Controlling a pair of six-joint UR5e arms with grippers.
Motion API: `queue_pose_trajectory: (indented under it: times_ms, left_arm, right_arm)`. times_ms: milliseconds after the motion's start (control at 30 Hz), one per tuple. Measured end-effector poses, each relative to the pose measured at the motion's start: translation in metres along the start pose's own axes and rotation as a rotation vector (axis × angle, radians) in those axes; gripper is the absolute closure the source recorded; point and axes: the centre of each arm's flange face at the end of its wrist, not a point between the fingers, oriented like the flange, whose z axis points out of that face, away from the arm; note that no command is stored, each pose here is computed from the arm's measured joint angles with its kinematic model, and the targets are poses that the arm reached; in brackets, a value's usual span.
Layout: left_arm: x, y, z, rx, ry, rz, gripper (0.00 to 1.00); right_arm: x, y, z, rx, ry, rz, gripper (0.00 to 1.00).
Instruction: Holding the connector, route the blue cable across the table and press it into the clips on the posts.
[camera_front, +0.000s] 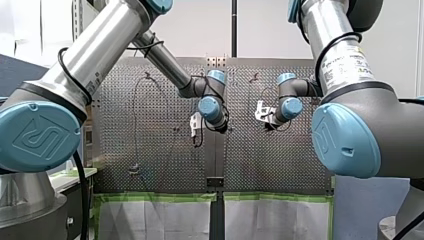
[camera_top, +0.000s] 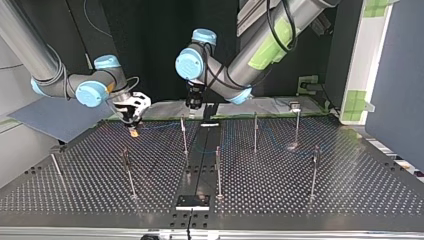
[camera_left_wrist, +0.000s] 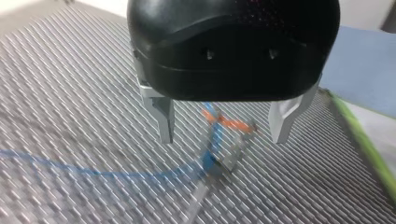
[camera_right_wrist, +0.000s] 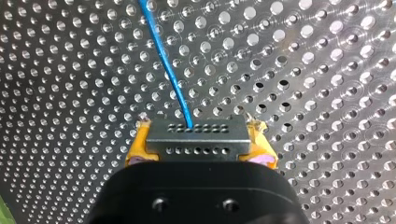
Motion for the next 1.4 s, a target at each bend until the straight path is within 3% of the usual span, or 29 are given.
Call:
queue_pose_trajectory:
  times_ms: [333,633,967,1267,1400]
  left_arm:
    - [-0.007,-0.051,-0.014,0.075,-0.088,-0.049,0.00]
    - [0.019,-0.085,-0.013,0.095,-0.038,-0.031,0.00]
    - [0.044,-0.099,0.005,0.063,0.003,-0.047,0.00]
    - [0.065,-0.111,0.028,0.011,-0.017,-0.064,0.00]
    - [0.059,-0.121,0.031,-0.003,-0.053,-0.090,0.00]
  right_arm:
    - [0.002,0.007,0.000,-0.007,-0.002,0.008,1.00]
    - [0.005,0.017,-0.001,-0.021,-0.005,0.012,1.00]
    - [0.005,0.018,-0.002,-0.024,-0.008,0.014,1.00]
    - [0.005,0.018,-0.001,-0.014,-0.007,0.015,1.00]
    - [0.004,0.017,-0.001,-0.013,-0.007,0.016,1.00]
